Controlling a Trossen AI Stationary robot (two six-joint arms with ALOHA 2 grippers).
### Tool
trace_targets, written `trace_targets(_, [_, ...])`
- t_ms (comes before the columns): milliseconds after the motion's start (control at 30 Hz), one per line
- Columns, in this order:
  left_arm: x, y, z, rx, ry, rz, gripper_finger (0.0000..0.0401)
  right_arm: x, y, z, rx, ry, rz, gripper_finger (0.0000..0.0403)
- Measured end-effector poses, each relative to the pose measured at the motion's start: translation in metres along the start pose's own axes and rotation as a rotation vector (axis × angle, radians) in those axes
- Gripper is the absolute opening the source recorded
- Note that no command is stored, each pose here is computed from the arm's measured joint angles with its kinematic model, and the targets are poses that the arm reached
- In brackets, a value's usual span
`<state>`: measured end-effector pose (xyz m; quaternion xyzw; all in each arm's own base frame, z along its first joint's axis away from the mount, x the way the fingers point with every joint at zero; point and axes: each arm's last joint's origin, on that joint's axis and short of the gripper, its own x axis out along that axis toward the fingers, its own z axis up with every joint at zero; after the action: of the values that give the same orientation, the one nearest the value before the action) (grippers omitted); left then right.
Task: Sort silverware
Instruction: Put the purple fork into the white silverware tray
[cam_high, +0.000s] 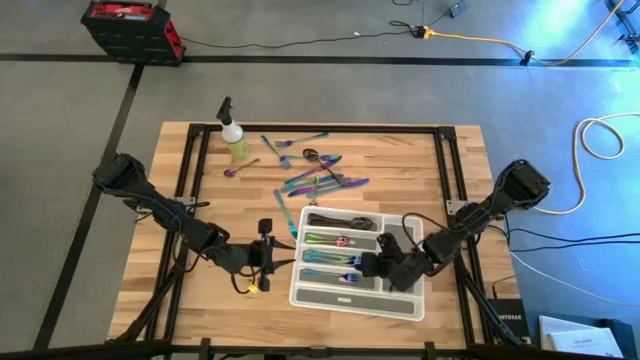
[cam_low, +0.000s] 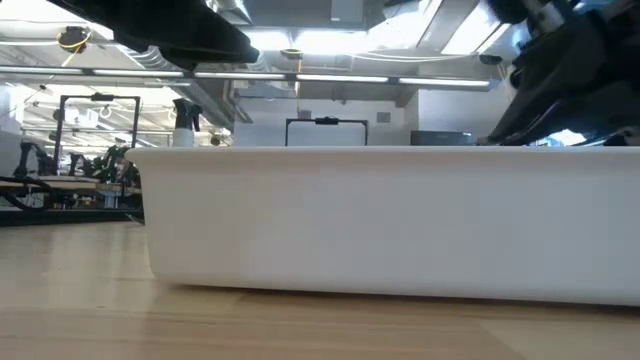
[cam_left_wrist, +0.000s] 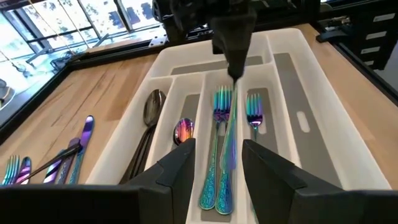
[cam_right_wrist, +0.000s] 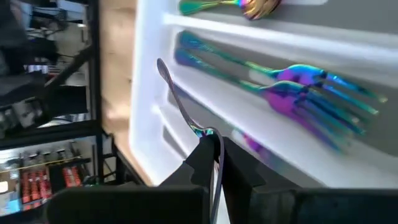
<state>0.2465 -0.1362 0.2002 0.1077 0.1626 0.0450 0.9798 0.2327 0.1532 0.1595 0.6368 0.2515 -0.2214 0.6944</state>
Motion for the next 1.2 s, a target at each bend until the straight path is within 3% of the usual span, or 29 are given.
trace_targets(233, [0.000, 0.000, 0.000, -0.004, 0.000, 0.000, 0.0118, 0.006, 0.010, 0.012, -0.011, 0.023, -0.003, 0.0001])
trace_targets(500, [0.000, 0.000, 0.000, -0.010, 0.000, 0.000, 0.0118, 0.000, 0.031, 0.002, -0.024, 0.070, 0.040, 0.0001])
trace_targets(867, [0.001, 0.002, 0.000, -0.014, 0.002, 0.006, 0.0118, 0.015, 0.042, -0.013, -0.017, 0.067, -0.013, 0.0001])
trace_targets(1200, [0.001, 0.001, -0.001, -0.015, 0.007, 0.005, 0.0118, 0.023, 0.035, -0.015, -0.048, 0.036, -0.109, 0.0001])
